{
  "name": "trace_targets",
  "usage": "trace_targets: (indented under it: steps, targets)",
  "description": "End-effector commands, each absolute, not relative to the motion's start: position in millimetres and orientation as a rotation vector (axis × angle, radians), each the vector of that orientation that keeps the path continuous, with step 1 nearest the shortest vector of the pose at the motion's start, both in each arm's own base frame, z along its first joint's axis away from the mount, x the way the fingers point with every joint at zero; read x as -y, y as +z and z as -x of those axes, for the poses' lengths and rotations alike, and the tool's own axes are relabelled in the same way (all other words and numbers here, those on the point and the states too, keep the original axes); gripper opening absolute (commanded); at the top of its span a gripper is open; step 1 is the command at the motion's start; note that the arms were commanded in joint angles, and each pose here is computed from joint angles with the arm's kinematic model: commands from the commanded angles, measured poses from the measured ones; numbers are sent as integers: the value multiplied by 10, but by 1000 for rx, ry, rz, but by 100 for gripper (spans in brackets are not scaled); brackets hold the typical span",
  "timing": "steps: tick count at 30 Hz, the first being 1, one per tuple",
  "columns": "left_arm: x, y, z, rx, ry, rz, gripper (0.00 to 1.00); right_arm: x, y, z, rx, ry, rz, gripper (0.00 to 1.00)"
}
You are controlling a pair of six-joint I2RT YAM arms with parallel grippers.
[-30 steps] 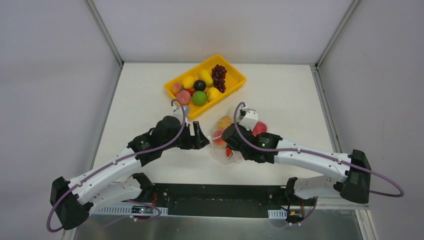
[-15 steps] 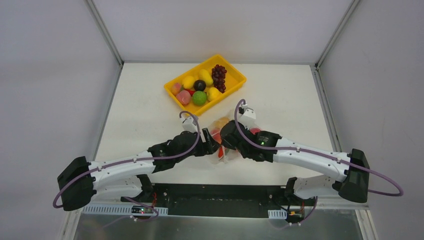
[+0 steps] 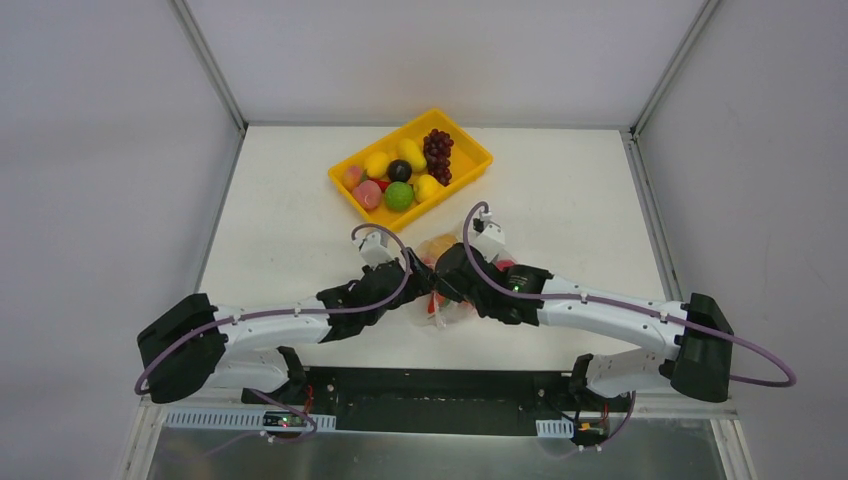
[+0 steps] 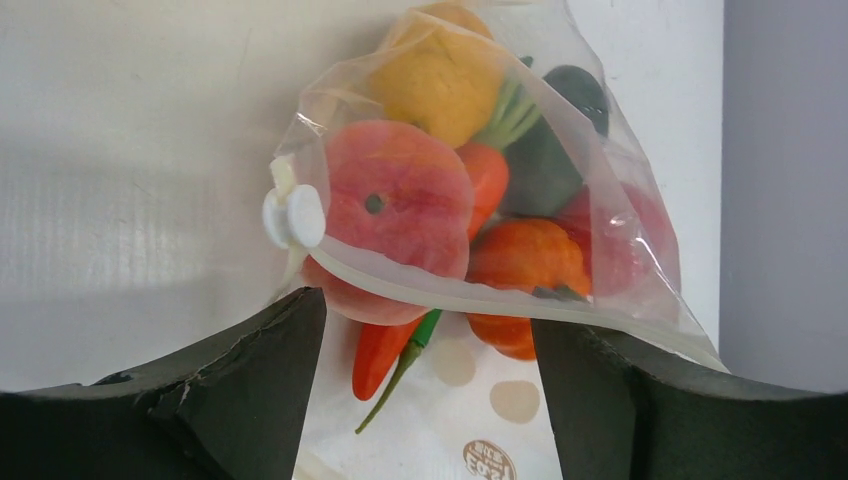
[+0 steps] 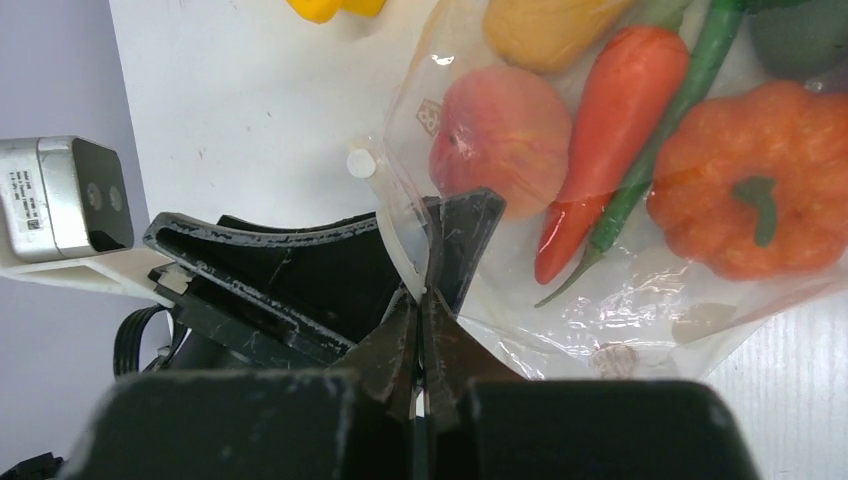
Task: Open the zip-top bag and remove the fake food
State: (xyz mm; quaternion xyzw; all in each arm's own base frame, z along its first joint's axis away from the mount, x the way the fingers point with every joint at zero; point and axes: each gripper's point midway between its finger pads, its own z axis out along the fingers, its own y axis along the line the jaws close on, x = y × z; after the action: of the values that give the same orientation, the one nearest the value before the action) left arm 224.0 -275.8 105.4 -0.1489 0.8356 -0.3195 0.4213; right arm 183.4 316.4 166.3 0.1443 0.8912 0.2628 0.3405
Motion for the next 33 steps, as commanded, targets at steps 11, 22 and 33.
trace_targets:
  steps: [11,22,33]
  targets:
    - [2840,1050,-2617,-1938,-739,450,82,-3459,1523,-1684,-2364,880,-458,0]
    - [3013,1068,-2755,-1891,-817,433,78,-3513,1424,-1587,-2391,893,-453,0]
    - [3015,1219,-2813,-1775,-873,376,76,-3557,1553,-1531,-2371,966,-468,0]
